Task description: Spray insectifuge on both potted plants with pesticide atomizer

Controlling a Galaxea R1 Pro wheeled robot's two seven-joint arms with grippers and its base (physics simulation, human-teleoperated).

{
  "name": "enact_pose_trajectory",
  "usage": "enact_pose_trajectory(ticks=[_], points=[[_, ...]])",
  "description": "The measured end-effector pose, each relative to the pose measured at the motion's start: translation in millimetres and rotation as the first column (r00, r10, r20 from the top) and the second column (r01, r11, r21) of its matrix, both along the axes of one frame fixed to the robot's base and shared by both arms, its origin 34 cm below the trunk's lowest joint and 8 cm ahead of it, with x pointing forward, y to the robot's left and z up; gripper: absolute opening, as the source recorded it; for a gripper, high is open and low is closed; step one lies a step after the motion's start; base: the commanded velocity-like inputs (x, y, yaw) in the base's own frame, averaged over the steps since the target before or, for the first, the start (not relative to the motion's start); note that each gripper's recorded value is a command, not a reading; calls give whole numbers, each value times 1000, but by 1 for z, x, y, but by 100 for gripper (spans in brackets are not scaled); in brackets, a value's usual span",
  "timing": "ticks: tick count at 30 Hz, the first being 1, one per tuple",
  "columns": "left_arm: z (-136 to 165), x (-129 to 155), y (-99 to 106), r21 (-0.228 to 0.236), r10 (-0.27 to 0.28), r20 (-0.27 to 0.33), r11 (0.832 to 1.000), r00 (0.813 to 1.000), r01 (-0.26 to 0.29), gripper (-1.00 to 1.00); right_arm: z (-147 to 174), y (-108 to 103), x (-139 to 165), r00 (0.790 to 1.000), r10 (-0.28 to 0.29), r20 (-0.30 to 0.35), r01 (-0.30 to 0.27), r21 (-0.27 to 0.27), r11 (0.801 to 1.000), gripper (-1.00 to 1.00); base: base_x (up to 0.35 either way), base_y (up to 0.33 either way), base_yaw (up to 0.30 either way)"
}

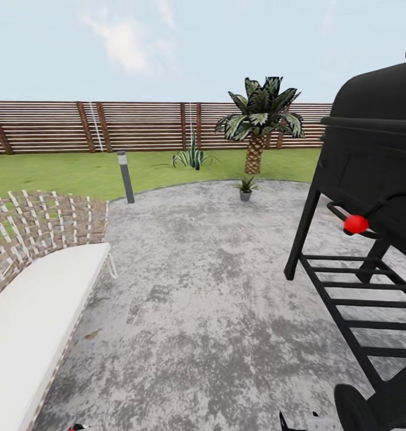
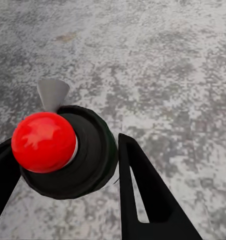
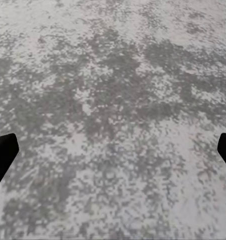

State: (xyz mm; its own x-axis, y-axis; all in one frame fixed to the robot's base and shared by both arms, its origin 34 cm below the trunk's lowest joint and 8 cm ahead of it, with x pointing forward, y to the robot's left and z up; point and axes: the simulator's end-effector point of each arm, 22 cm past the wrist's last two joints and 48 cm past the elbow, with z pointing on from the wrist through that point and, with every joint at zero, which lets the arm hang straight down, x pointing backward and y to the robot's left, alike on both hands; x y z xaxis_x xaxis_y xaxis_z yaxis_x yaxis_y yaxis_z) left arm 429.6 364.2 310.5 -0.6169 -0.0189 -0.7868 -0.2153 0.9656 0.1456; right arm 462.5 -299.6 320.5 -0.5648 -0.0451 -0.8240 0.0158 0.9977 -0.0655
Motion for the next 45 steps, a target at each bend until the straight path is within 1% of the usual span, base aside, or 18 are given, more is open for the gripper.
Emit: enact_pose_trajectory(ticks=[5, 19, 45], points=[[0, 0, -1, 0, -2, -1, 1000, 1000, 2, -100, 0, -3, 0, 1000, -4, 0, 4, -4, 1000, 100, 327, 95, 0], [0, 0, 0, 0, 0, 0, 1000, 1000, 0, -100, 0, -4, -1, 1000, -5, -1, 5, -5, 1000, 100, 329, 86, 0], [0, 0, -1, 0, -2, -1, 1000, 1000, 2, -100, 0, -4, 0, 1000, -5, 1, 5, -5, 1000, 100, 337, 2, 0]])
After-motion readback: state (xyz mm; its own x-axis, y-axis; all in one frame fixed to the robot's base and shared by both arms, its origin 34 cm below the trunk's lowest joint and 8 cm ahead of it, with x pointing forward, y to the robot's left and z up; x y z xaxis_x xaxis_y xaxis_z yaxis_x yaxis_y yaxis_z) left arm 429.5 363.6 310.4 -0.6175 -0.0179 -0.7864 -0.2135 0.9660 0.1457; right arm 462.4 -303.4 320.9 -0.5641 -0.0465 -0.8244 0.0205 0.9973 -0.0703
